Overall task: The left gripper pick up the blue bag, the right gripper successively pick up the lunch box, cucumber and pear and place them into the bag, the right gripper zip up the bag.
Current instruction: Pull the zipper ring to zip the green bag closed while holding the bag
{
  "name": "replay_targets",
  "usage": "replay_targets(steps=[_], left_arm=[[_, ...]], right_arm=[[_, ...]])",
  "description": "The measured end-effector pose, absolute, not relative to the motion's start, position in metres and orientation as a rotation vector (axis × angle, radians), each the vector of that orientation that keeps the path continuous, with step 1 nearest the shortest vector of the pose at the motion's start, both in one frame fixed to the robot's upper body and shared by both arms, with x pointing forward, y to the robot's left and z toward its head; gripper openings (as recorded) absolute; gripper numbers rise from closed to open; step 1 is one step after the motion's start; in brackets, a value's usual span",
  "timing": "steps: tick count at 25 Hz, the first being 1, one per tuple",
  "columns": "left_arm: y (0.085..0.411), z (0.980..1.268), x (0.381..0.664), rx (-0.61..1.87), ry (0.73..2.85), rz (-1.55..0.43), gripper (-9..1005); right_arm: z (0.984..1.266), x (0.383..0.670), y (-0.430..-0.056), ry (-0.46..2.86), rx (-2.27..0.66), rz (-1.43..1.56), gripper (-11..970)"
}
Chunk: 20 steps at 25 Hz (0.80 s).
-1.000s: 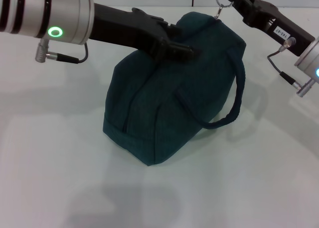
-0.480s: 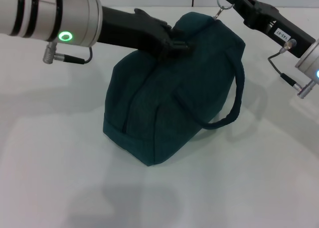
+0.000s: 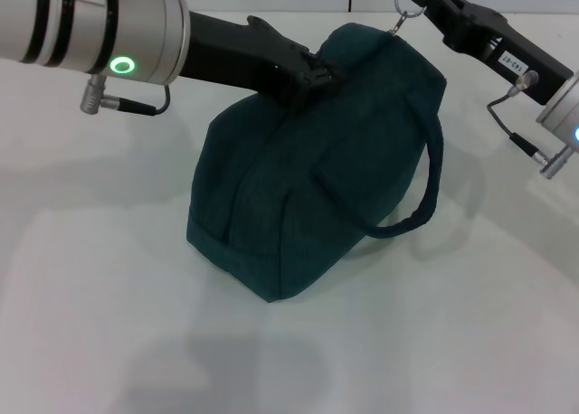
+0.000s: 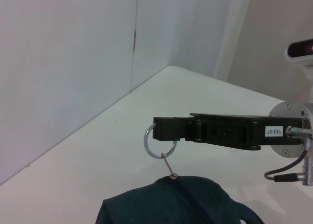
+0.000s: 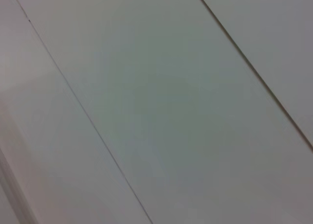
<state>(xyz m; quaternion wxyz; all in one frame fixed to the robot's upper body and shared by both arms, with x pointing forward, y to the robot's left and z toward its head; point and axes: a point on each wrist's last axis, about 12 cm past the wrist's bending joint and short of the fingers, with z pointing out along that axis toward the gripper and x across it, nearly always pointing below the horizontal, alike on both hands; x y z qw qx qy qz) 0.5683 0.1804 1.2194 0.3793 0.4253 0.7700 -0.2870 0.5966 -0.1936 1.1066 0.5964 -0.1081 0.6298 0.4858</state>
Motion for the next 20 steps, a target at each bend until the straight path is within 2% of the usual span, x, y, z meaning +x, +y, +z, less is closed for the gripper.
replay_targets(steps=[5,20], left_arm=[[0.18,1.219,0.569,1.091,1.968,-0.725,61],[0.176,1.221,0.57,1.114,1.964,-0.696,43]], right_arm=[[1.106,0.597,-0.194,1.464,-0.249,1.127,69],[1.098,0.597,-0.204,1.502,-0.174,1.097,73]])
